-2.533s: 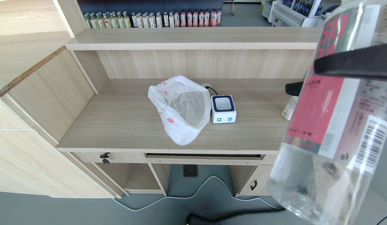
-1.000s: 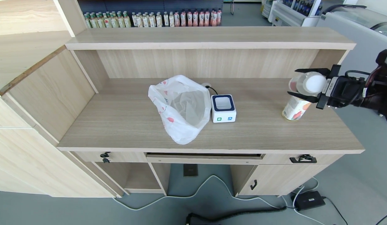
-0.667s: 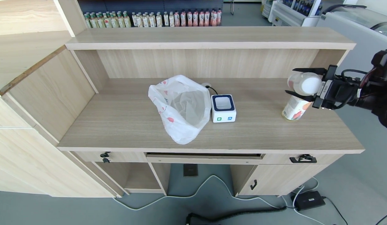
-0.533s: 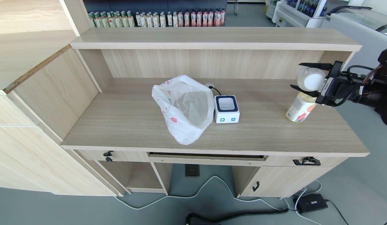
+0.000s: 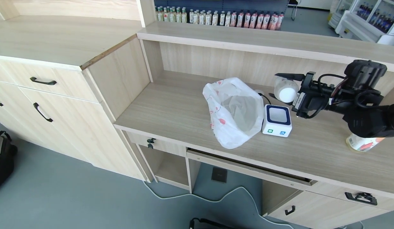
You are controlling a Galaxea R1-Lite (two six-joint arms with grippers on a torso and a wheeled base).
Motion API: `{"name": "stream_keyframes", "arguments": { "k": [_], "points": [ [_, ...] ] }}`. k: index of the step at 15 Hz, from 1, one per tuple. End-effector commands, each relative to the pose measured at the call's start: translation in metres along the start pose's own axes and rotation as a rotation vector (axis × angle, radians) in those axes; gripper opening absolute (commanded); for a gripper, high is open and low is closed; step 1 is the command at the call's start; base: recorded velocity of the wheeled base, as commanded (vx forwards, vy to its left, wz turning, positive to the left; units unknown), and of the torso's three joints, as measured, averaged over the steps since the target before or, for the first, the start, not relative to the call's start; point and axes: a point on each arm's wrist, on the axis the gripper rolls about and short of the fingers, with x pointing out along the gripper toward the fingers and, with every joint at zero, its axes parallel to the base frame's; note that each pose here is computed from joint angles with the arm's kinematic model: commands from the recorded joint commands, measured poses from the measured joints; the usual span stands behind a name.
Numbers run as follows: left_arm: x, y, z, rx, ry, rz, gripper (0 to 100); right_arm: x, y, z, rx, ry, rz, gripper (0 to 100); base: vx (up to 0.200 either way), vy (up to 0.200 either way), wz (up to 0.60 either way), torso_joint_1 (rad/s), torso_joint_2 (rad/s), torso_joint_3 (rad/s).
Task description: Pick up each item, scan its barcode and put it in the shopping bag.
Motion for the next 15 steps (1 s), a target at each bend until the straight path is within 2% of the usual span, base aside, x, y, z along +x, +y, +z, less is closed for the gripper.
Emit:
{"name": "stream_keyframes", "arguments": {
  "k": [1, 5, 8, 15],
  "points": [
    [0.0, 0.0, 0.0, 0.0, -0.002, 0.002, 100, 0.004, 0.016, -0.006, 0.022, 0.002, 0.027, 0, 0.0, 0.0, 0.0, 0.0, 0.0, 0.0],
    [0.0, 0.0, 0.0, 0.0, -0.002, 0.002, 100, 0.007, 0.024, -0.013, -0.016, 0.005, 0.005, 0, 0.0, 0.0, 0.0, 0.0, 0.0, 0.0],
    [0.0, 0.0, 0.0, 0.0, -0.002, 0.003, 100, 0.002, 0.038, -0.019, 0.005, 0.025, 0.025, 0, 0.0, 0.0, 0.0, 0.0, 0.0, 0.0],
    [0.0, 0.0, 0.0, 0.0, -0.002, 0.003, 100, 0.0, 0.054, -0.031, 0.013, 0.045, 0.033, 0, 0.0, 0.0, 0.0, 0.0, 0.0, 0.0]
  ]
}}
